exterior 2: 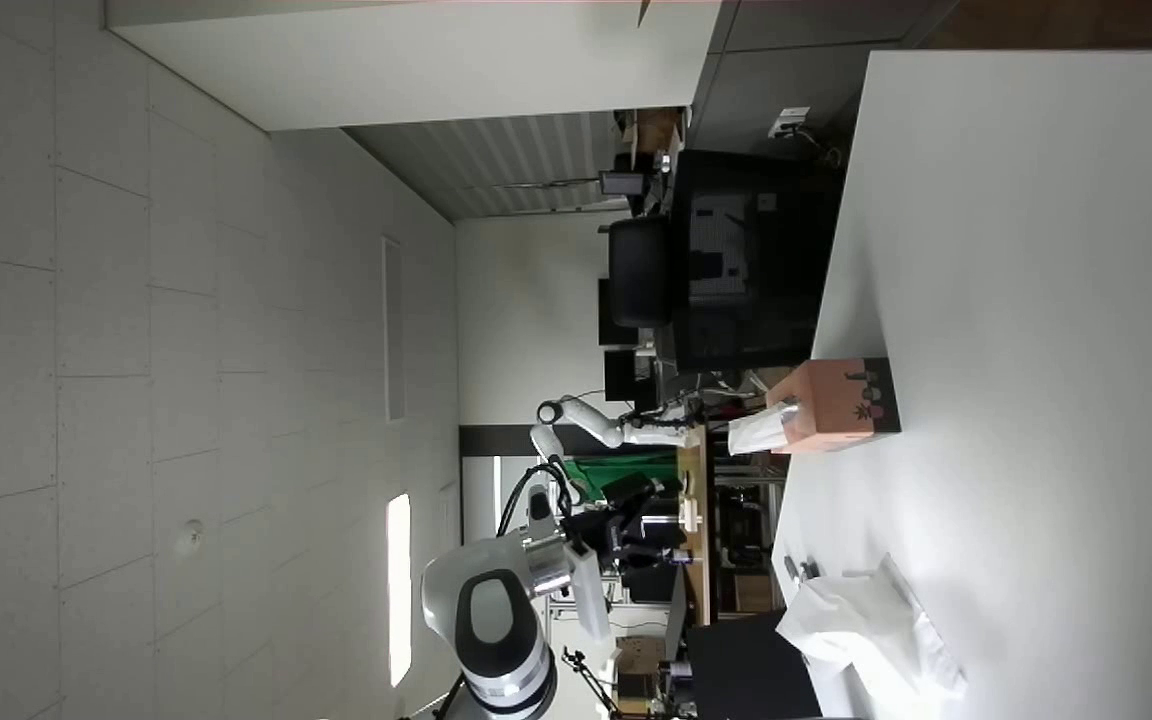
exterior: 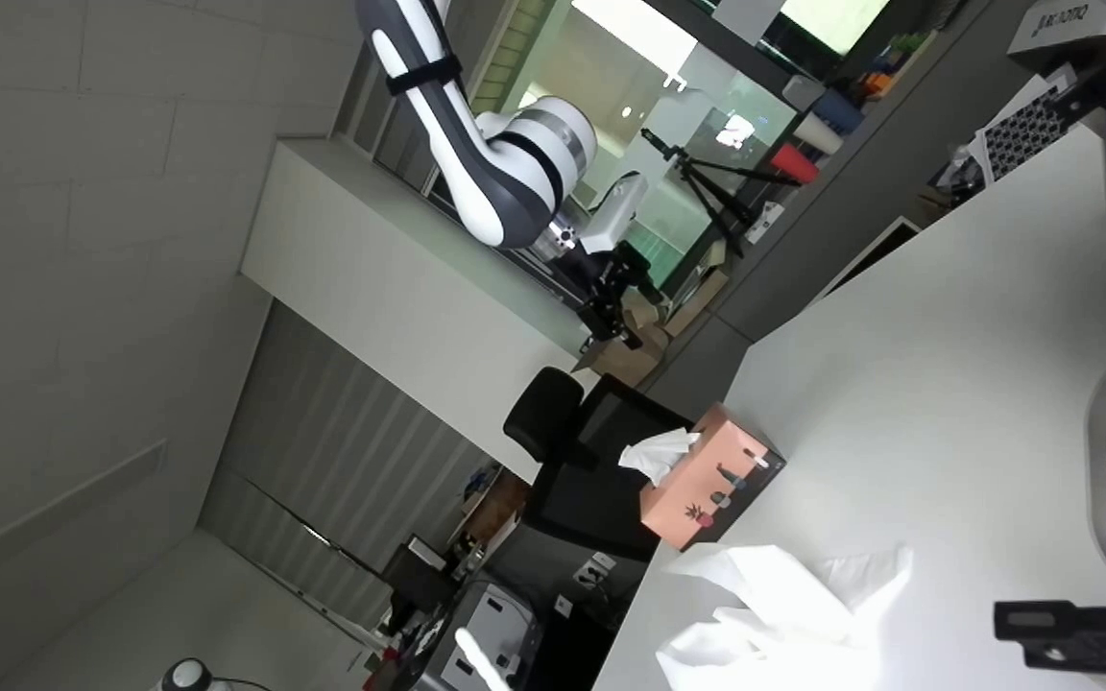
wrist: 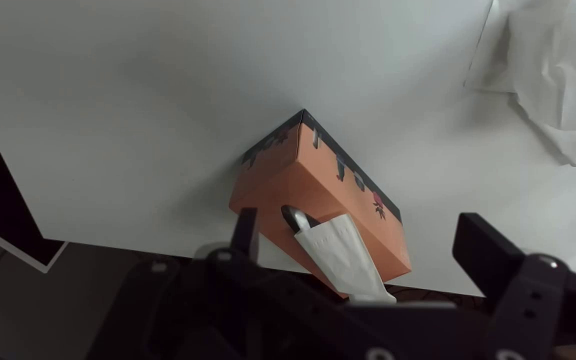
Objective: Pull out one tissue square from the pink box
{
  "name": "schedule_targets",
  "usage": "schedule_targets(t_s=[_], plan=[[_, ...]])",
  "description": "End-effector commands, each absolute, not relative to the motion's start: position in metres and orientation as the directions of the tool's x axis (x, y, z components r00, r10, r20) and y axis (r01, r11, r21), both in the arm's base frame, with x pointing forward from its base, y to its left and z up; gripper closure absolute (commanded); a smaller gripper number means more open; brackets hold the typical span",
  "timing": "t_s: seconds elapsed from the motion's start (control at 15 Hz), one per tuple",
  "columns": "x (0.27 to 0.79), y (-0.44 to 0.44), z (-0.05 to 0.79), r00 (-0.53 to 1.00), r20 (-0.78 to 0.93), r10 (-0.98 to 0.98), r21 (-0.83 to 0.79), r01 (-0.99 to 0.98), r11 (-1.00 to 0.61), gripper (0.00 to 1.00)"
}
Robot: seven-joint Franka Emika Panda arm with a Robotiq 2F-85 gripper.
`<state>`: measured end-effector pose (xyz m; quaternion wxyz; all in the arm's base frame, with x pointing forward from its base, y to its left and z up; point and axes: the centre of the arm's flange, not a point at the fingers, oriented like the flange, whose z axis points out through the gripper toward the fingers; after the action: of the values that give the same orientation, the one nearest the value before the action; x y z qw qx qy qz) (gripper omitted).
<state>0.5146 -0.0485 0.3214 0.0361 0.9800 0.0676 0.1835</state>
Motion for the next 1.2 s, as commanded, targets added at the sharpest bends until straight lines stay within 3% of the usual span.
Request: schedule_targets(t_s=[0.0, 0.87, 1.13], plan=[[0.515, -0.048, 0.322, 0.923, 0.357, 0.146, 0.096, 0.12, -0.988, 0.0], [0.515, -0.048, 0.324, 0.922, 0.359, 0.149, 0.099, 0.121, -0.988, 0.0], [0.551, -0.057, 0.307, 0.909, 0.387, 0.153, 0.186, 0.086, -0.979, 0.0]])
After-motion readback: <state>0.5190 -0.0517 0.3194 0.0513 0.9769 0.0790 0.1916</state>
